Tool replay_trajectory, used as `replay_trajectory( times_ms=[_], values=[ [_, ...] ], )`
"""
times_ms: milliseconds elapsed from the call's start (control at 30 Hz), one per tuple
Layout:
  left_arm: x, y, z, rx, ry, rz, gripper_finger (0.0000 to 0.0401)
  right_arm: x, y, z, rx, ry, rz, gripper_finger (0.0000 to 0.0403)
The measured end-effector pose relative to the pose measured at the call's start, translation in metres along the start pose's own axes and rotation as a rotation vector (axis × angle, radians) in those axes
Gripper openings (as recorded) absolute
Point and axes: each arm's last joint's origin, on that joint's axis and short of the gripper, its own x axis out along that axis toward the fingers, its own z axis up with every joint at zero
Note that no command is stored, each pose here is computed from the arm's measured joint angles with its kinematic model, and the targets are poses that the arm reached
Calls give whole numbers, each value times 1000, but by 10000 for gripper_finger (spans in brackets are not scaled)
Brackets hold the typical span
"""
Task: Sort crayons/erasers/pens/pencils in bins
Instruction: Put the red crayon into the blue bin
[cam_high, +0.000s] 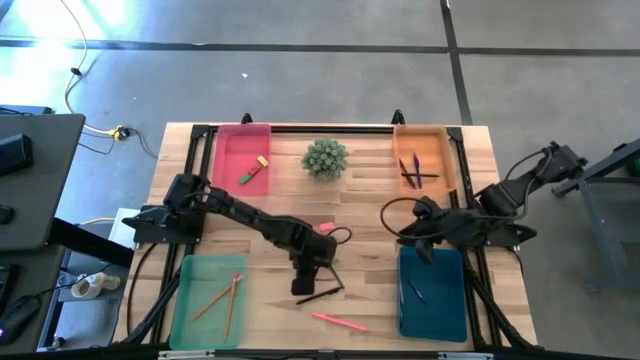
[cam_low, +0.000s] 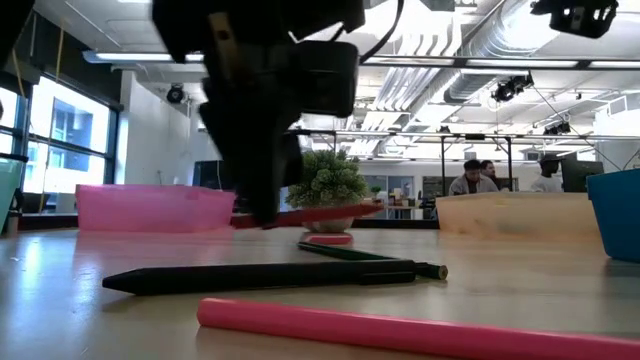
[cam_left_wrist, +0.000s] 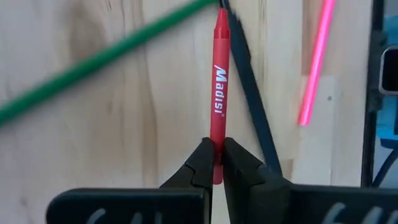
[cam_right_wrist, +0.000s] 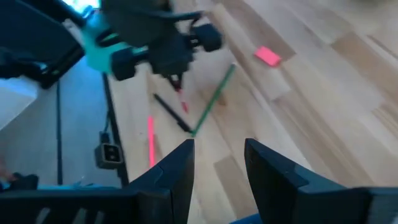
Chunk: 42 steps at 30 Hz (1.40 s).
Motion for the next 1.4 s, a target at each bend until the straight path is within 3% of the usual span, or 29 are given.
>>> replay_trajectory(
  times_ms=[233,467,767,1067,1400],
  values=[
    [-11,21,17,43,-113,-70,1,-1,9,1,-11,-63,56,134],
    [-24,46,34,74,-241,-115,1,-1,9,4,-3,-118,38,134],
    [-53,74,63,39,-511,-261,1,-2,9,7,15,-220,-11,134],
    [-79,76,84,54,-764,-403,1,-13,4,15,61,-396,-80,134],
    [-98,69,95,49,-959,-469,1,-17,9,21,107,-464,-23,134]
  ],
)
